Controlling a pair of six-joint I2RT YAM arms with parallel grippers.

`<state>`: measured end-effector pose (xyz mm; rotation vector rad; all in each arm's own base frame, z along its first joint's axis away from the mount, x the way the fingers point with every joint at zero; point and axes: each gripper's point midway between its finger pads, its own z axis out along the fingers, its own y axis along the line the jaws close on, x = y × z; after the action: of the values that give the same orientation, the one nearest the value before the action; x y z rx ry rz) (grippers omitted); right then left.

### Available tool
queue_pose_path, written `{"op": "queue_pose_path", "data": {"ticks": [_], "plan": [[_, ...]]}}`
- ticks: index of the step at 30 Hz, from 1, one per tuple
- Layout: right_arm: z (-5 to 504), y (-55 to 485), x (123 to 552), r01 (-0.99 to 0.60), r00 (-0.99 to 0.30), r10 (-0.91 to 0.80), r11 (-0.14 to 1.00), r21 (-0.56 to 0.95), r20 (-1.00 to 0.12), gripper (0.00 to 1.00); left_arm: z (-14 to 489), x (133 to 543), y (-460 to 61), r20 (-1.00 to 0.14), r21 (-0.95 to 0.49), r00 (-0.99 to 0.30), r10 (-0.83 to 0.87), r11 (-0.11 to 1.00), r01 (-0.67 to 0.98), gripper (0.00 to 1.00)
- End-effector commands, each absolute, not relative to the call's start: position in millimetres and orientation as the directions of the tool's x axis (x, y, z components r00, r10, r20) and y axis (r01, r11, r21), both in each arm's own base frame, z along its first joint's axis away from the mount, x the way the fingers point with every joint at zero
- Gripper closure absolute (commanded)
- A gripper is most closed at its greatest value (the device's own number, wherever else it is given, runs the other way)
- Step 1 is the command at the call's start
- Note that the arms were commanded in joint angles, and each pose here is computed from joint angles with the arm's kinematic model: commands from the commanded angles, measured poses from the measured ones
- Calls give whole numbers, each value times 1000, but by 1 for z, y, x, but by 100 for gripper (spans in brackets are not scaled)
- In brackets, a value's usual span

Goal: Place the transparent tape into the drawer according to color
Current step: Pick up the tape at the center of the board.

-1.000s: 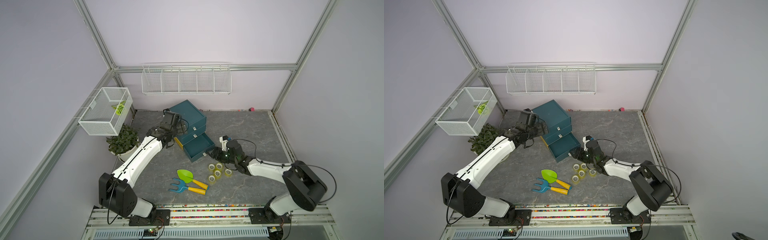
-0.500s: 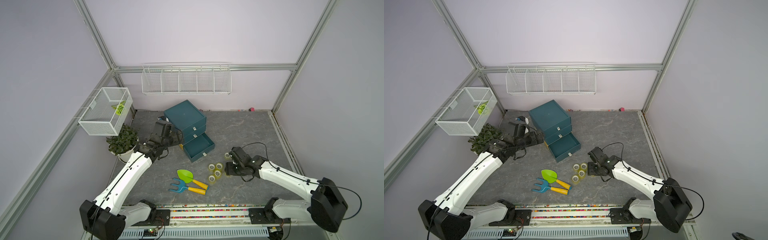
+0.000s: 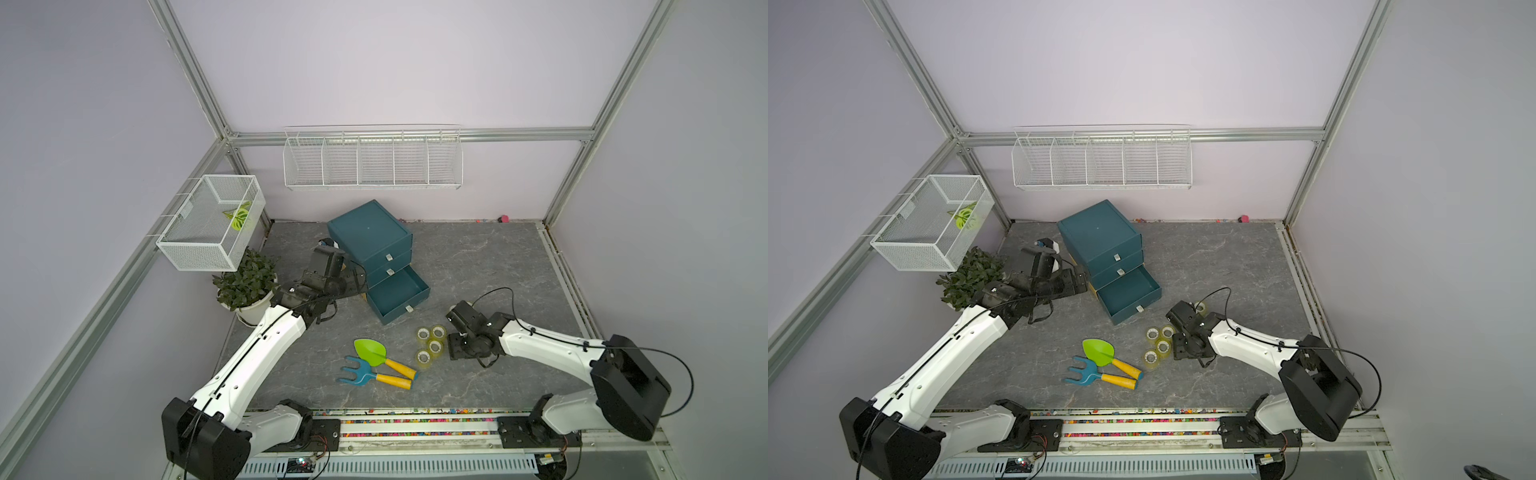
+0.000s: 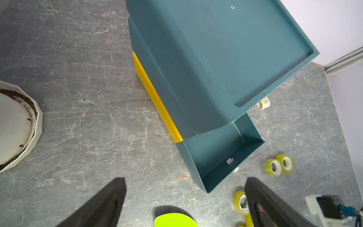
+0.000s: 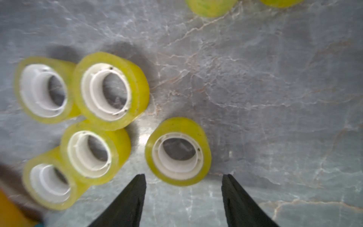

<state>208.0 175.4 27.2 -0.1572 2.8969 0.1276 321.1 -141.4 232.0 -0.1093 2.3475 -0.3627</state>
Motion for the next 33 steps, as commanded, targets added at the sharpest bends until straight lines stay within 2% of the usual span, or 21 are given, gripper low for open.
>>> {"op": "queue_pose_path", "data": {"ticks": [1,15,21,25,33], "plan": [[26,178,218,-120,-957,-103,992,49,-270,35,231,322,-138,-682,-271,-712,-170,962,30,0],[13,174,229,-72,-957,-69,997,1,-282,44,224,322,-138,-670,-264,-725,-162,964,28,0],[17,173,230,-71,-956,-66,997,8,-286,60,221,321,-138,-665,-261,-729,-162,965,24,0],[33,170,233,-63,-948,-47,997,40,-315,69,220,321,-139,-663,-263,-731,-161,965,26,0],[109,206,259,-212,-881,-114,962,169,-459,71,218,321,-140,-660,-269,-734,-160,963,31,0]]}}
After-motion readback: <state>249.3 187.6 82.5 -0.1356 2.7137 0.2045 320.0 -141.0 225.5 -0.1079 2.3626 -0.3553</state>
